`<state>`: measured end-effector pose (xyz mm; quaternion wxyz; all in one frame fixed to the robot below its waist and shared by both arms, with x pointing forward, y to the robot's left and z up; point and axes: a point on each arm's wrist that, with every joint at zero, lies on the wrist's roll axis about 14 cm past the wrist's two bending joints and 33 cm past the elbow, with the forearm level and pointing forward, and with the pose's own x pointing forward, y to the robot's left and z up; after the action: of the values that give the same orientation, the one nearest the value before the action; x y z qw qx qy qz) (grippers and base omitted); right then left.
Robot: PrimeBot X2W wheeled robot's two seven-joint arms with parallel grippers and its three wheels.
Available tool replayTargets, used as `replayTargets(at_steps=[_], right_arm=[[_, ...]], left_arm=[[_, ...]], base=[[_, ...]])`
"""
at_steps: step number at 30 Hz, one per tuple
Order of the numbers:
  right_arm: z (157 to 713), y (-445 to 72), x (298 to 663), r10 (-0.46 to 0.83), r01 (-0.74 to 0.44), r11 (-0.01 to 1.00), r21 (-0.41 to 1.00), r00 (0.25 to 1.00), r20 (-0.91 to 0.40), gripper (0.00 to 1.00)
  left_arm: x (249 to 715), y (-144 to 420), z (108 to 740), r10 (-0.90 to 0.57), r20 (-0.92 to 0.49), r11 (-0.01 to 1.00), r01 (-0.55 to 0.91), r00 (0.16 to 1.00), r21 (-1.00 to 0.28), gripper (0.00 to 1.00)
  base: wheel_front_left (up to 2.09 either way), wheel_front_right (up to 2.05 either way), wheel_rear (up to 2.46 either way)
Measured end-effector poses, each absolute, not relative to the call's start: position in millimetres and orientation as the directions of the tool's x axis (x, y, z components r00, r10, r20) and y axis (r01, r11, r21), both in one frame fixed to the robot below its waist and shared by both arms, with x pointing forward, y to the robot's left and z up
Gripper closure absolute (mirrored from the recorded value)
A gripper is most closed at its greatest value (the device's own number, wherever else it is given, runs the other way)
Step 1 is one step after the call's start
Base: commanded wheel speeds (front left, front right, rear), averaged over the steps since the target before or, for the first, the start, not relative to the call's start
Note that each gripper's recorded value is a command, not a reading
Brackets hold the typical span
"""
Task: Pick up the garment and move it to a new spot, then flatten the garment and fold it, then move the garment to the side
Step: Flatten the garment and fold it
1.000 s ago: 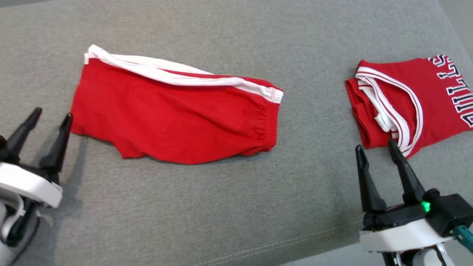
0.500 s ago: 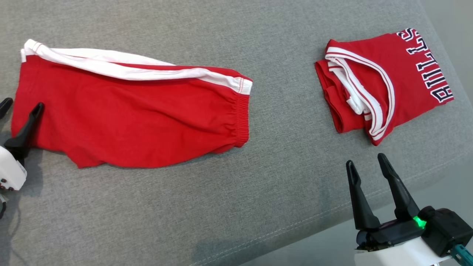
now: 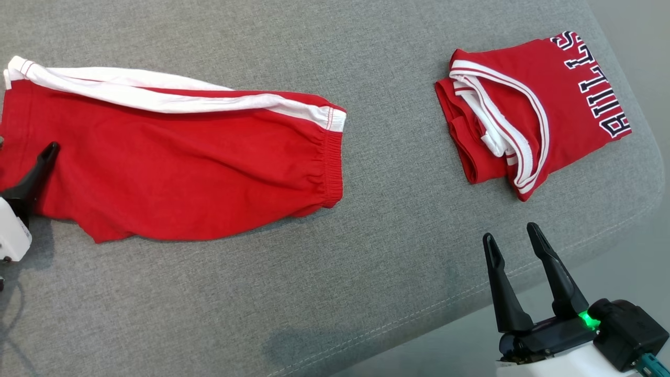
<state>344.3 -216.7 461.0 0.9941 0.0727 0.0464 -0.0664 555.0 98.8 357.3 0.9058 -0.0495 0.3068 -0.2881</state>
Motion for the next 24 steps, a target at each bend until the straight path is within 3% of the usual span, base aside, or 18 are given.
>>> replayTargets(at_steps=[3, 4, 14, 24], right_arm=[[460.2, -215.5, 344.3, -0.122, 0.136, 0.981, 0.141, 0.987, -0.104, 0.00], [460.2, -214.8, 344.7, -0.119, 0.133, 0.981, 0.142, 0.987, -0.104, 0.00], [461.5, -206.9, 355.2, -0.081, 0.093, 0.983, 0.159, 0.993, -0.083, 0.00], [464.4, -190.1, 381.5, -0.003, 0.011, 0.983, 0.182, 0.999, -0.042, 0.00]], left_arm=[[551.0, 97.0, 357.1, -0.560, -0.535, 0.823, 0.499, 0.632, -0.271, 0.77], [550.5, 96.8, 357.7, -0.562, -0.533, 0.822, 0.496, 0.632, -0.279, 1.00], [527.2, 93.7, 369.8, -0.584, -0.483, 0.808, 0.524, 0.652, -0.269, 1.00], [496.2, 120.1, 379.4, -0.517, -0.456, 0.853, 0.390, 0.724, -0.347, 1.00]], base=[[0.00, 0.00, 0.00], [0.00, 0.00, 0.00], [0.00, 0.00, 0.00], [0.00, 0.00, 0.00]])
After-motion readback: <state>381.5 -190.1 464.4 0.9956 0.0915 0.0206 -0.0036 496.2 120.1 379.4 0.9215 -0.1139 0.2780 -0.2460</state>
